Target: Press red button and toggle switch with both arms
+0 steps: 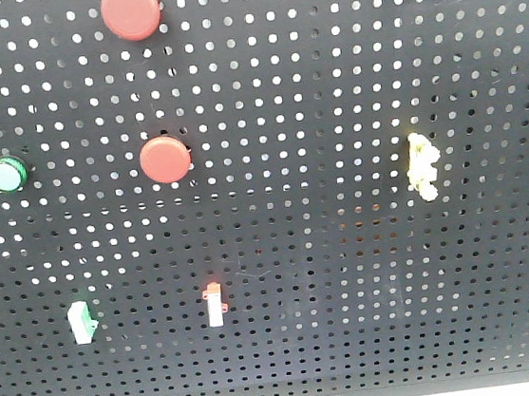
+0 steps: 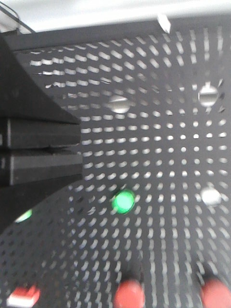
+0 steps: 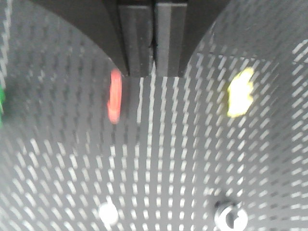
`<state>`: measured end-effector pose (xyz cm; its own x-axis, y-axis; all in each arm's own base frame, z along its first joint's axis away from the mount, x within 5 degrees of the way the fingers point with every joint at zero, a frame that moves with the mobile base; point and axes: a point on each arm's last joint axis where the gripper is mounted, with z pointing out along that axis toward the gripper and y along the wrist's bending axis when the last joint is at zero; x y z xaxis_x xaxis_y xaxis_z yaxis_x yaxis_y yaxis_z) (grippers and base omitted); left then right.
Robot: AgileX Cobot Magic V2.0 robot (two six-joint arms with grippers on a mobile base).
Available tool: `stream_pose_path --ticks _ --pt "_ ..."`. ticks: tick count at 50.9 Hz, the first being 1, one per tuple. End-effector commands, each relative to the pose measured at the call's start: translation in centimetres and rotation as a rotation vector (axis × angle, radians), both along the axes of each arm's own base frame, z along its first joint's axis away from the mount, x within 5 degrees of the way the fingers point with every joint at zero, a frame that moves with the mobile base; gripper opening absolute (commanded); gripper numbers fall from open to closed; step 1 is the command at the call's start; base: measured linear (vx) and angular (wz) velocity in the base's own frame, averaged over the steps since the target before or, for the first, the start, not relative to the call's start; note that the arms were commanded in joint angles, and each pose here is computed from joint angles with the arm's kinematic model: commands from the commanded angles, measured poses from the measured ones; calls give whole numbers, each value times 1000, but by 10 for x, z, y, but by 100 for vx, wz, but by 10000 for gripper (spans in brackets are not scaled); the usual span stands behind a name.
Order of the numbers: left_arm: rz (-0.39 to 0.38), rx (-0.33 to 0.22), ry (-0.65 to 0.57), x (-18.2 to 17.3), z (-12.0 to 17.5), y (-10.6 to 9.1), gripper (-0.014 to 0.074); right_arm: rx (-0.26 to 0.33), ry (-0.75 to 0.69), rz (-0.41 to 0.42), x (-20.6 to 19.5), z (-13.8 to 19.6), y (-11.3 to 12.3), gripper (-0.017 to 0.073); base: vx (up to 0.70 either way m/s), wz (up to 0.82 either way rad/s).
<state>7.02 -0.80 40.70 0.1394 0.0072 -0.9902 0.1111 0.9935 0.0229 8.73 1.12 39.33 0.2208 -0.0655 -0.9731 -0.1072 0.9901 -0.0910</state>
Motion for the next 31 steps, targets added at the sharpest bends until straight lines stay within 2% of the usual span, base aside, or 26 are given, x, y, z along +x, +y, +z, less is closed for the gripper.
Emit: stream_pose_path --ticks 1,4,7,11,14,17,21,23,26,28,31 --pt "-8 -22 -19 18 40 -3 1 -8 -51 -6 18 21 2 -3 0 0" --pt "-28 -68 -5 28 54 -5 1 18 -35 3 30 19 4 -3 0 0" --pt "-50 -116 -3 34 63 -7 1 95 -1 20 40 15 5 -3 0 0" --pt "-85 -192 -6 37 69 -9 1 230 43 44 48 11 6 -3 0 0" --pt "-89 -184 -14 38 70 -10 1 304 66 55 52 10 6 -3 0 0" --pt "-86 -141 -11 39 70 -10 1 336 71 60 53 9 6 -3 0 0" --pt "-105 -104 -6 39 74 -13 1 338 64 61 52 10 6 -3 0 0" --pt "-116 -49 4 39 77 -15 1 332 62 61 51 10 6 -3 0 0" --pt "-149 65 27 40 84 -20 1 329 59 60 51 11 6 -3 0 0" --pt "-185 159 45 42 90 -24 1 326 58 59 51 11 6 -3 0 0" --pt "-256 257 60 45 99 -32 1 323 58 59 51 11 6 -3 0 0"
